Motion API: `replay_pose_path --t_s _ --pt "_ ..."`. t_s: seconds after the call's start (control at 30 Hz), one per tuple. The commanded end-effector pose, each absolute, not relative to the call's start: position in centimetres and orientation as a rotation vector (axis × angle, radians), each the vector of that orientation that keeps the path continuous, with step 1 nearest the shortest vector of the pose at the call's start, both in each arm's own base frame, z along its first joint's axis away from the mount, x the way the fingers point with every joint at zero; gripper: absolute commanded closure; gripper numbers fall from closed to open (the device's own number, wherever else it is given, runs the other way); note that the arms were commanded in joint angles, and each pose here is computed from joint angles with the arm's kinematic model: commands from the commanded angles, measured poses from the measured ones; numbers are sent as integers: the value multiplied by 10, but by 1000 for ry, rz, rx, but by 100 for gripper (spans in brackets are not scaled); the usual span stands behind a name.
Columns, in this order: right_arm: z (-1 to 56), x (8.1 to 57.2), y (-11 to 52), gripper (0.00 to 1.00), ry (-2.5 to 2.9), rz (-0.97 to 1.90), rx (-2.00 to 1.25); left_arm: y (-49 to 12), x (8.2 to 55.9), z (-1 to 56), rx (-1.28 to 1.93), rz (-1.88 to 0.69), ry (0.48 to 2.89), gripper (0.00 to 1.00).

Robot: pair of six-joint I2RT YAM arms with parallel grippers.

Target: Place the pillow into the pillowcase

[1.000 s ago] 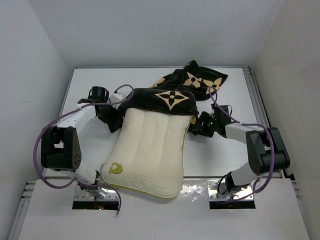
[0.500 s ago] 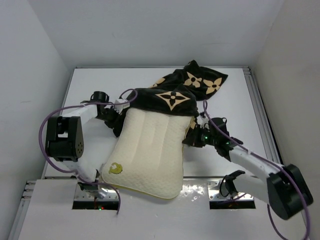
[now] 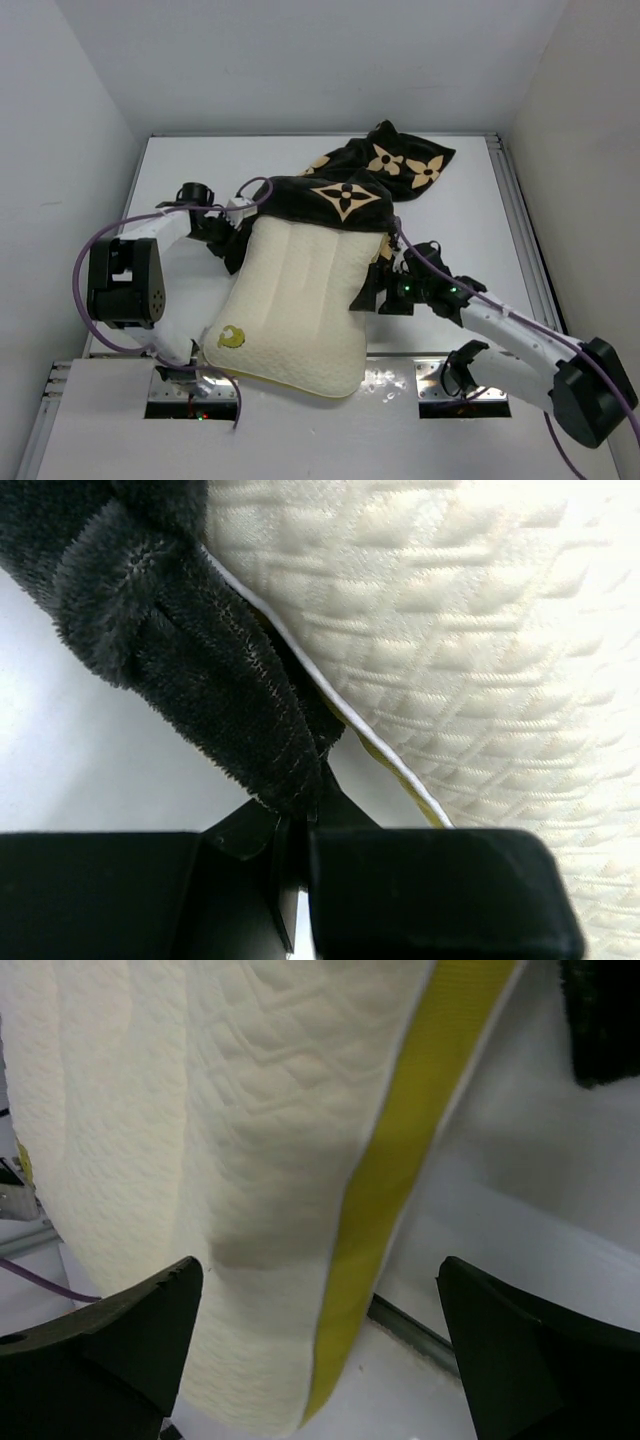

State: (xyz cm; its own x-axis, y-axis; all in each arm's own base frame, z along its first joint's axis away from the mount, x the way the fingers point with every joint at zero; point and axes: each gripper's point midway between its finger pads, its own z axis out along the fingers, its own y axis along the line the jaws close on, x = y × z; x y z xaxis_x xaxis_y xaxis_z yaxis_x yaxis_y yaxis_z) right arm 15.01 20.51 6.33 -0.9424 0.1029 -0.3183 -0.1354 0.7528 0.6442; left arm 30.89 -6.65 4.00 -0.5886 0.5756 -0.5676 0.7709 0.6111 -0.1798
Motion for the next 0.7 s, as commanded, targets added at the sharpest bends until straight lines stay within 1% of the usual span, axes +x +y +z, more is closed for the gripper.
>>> replay_pose_path --t_s 0.0,0.03,0.1,0.13,0.17,0.23,0.27,0.3,0.33,0.4,0.43,0.47,0.5,0.53,0.57,0.6,0.67 --pt "83 175 240 1 2480 1120 40 -69 303 55 1035 -587 2341 100" --pt "85 186 248 1 2487 1097 47 -70 303 59 1040 -578 2326 100" --pt "79 193 255 1 2516 1052 55 -70 300 60 1045 -578 2322 100" --pt "69 198 258 1 2545 1030 71 -71 300 63 1046 -574 2307 100" --pt "73 208 265 3 2499 1060 76 -72 300 64 1045 -575 2302 100" --pt "75 224 270 31 2463 1116 176 -77 299 68 1036 -596 2289 100" --pt "92 237 279 49 2387 1199 183 -79 298 70 1036 -607 2285 100" --pt "100 250 277 83 2351 1224 239 -81 300 74 1044 -610 2269 100" --pt "127 268 284 98 2269 1259 227 -90 297 78 1087 -620 2252 100" --pt "166 294 284 100 2154 1279 196 -98 303 93 1139 -616 2190 100" --pt "205 309 290 100 2060 1316 154 -104 300 99 1171 -631 2173 100" --pt "229 321 286 100 1994 1333 141 -111 306 114 1192 -651 2109 100" --pt "260 330 285 100 1916 1357 128 -115 304 120 1195 -679 2097 100" --pt "280 343 275 100 1850 1357 148 -118 305 128 1202 -697 2068 100" --pt "292 350 268 100 1814 1360 195 -124 309 142 1216 -725 2010 100" --pt "307 354 259 100 1753 1361 218 -127 305 146 1221 -758 2005 100" --pt "309 366 238 100 1715 1326 331 -132 305 157 1236 -793 1963 100"
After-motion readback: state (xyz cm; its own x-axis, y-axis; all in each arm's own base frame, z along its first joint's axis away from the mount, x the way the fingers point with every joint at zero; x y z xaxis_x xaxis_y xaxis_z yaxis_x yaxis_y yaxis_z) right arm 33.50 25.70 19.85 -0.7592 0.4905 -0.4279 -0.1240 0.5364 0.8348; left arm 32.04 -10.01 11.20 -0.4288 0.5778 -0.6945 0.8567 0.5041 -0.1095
